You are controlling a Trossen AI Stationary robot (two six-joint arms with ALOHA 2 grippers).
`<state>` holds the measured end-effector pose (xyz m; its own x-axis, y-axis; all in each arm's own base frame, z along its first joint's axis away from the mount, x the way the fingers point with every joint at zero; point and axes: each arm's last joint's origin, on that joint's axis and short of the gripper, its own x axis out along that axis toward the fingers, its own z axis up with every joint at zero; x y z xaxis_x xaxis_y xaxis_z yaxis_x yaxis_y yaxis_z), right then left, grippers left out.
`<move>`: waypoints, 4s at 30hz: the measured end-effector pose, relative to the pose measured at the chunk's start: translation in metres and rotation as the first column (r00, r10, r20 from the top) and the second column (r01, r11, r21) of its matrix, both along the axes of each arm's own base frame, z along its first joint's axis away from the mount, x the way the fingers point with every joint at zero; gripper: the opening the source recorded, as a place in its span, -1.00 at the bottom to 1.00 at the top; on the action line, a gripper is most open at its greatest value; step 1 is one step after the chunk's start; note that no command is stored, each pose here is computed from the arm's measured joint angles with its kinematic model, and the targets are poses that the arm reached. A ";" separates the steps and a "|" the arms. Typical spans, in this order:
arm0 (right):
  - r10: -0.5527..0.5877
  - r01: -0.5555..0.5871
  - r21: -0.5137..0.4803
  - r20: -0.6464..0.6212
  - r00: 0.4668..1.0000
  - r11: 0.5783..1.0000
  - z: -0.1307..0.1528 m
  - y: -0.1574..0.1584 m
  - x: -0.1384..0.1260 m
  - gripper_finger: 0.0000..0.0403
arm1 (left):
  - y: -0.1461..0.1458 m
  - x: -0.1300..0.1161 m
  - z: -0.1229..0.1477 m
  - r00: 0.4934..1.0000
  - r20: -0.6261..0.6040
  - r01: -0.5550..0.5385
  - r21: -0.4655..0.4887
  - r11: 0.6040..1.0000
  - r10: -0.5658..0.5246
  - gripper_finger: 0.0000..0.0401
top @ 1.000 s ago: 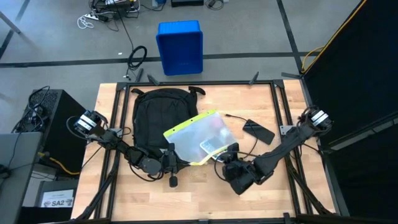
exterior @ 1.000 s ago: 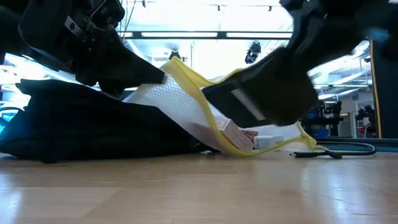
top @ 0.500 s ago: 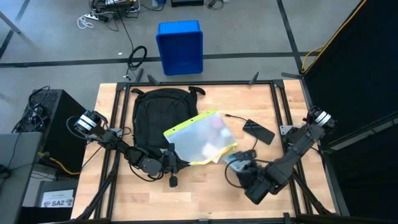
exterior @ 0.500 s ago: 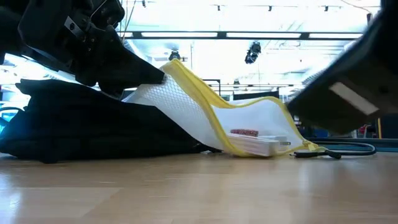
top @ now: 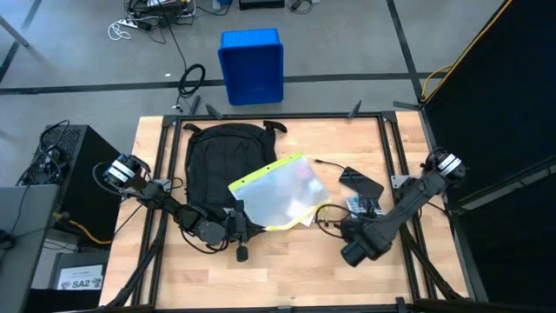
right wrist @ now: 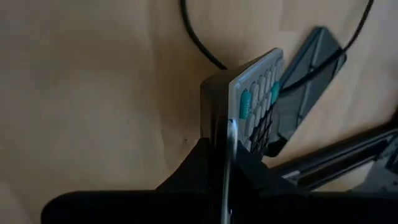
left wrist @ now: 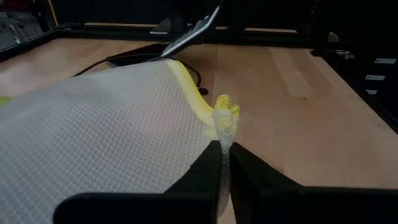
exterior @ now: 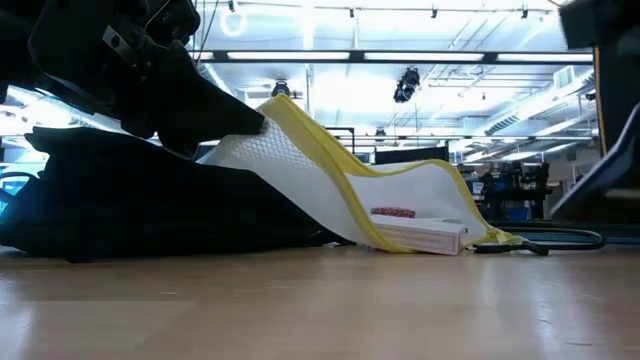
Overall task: Unpack backpack
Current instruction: Remove the gray calculator from the white zip bag, then remove the game card from the white zip bag
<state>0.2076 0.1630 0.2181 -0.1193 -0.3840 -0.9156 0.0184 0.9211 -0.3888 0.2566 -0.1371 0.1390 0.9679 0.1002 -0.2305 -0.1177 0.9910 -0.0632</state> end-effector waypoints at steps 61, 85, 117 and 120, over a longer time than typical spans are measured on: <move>-0.071 -0.103 0.262 0.582 0.810 0.960 -0.049 -0.052 0.091 0.42 | 0.000 0.000 0.000 1.000 0.000 0.001 -0.001 1.000 -0.001 -1.00; -0.123 -0.028 0.243 0.582 0.804 0.970 -0.087 -0.082 0.108 0.90 | -0.001 0.000 0.000 1.000 -0.002 0.021 -0.014 1.000 -0.021 -1.00; 0.006 -0.232 0.476 0.429 0.903 0.848 -0.045 -0.033 0.057 0.37 | -0.001 0.000 0.000 1.000 -0.004 0.023 -0.014 1.000 -0.023 -1.00; 0.022 -0.231 0.482 0.400 0.916 0.845 -0.048 -0.019 0.047 0.37 | -0.001 0.000 0.000 1.000 -0.004 0.022 -0.014 1.000 -0.022 -1.00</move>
